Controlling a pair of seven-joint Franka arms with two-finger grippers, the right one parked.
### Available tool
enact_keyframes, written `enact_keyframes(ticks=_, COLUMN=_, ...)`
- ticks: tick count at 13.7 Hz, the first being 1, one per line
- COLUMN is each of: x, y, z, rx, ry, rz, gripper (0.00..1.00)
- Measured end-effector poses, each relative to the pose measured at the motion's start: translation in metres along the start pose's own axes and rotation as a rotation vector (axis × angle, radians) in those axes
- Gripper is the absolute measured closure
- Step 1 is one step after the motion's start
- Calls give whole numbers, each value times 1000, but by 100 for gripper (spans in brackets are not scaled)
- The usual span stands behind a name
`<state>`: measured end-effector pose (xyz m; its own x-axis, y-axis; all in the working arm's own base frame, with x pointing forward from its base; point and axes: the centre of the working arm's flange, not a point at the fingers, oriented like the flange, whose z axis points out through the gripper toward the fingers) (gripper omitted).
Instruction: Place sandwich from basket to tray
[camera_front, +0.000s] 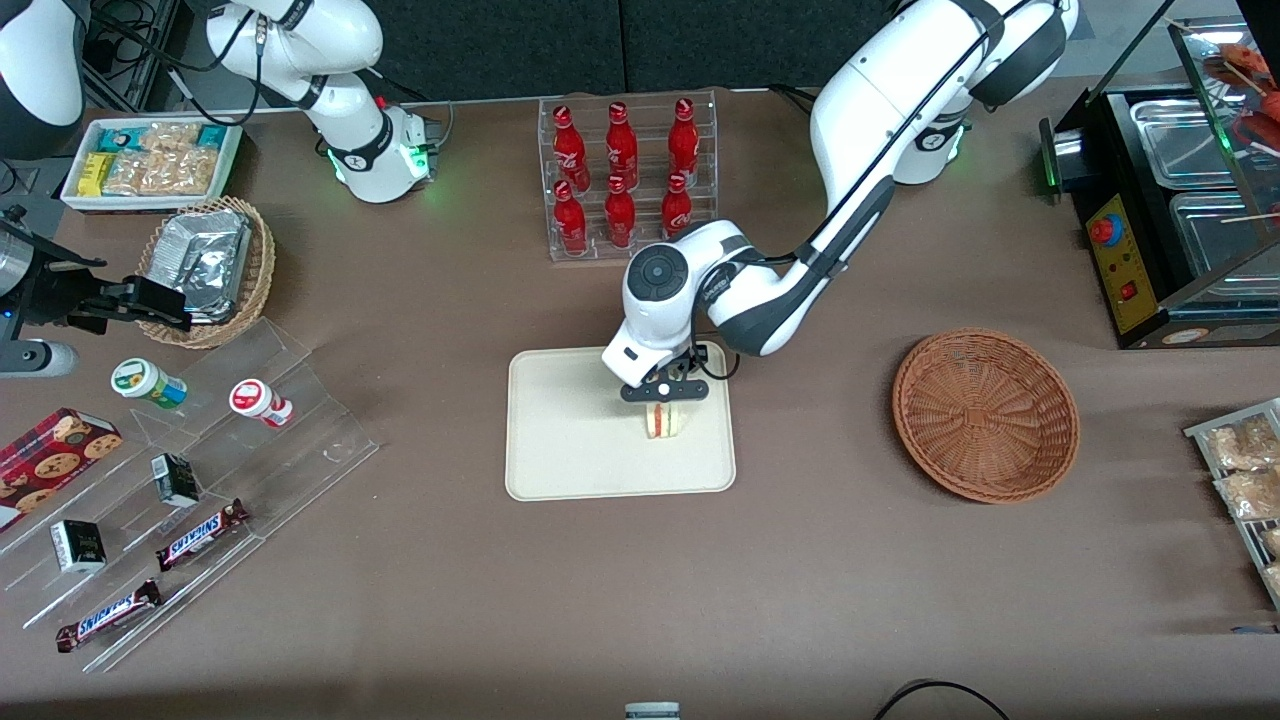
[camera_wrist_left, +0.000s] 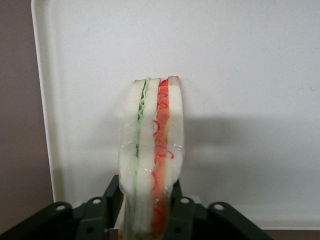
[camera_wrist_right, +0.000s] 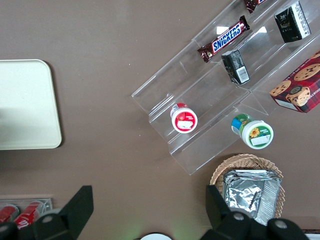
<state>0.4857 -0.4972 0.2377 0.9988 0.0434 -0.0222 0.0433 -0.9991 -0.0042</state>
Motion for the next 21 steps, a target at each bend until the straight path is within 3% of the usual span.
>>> enact_keyframes(ticks=4, x=19, y=-7, z=-18, rx=16, ry=16, rz=-52, gripper=7)
enact_keyframes(ticks=5, x=25, y=-9, z=-33, rx=31, ry=19, rz=-69, gripper=1)
enact_keyframes(ticks=7, x=34, y=-13, z=-72, rx=53, ry=33, rz=-97, gripper=0)
enact_keyframes(ticks=10, x=46, y=-33, z=-129, rx=52, ry=62, rz=-162, gripper=0)
enact_keyframes(ticks=13, x=61, y=-75, z=-178, rx=105, ry=78, rz=-245, gripper=0)
enact_keyframes(ticks=16, x=76, y=-128, z=-223, rx=138, ry=71, rz=-301, gripper=0)
enact_keyframes(ticks=21, x=91, y=-217, z=-281, rx=180, ry=18, rz=-249, gripper=0)
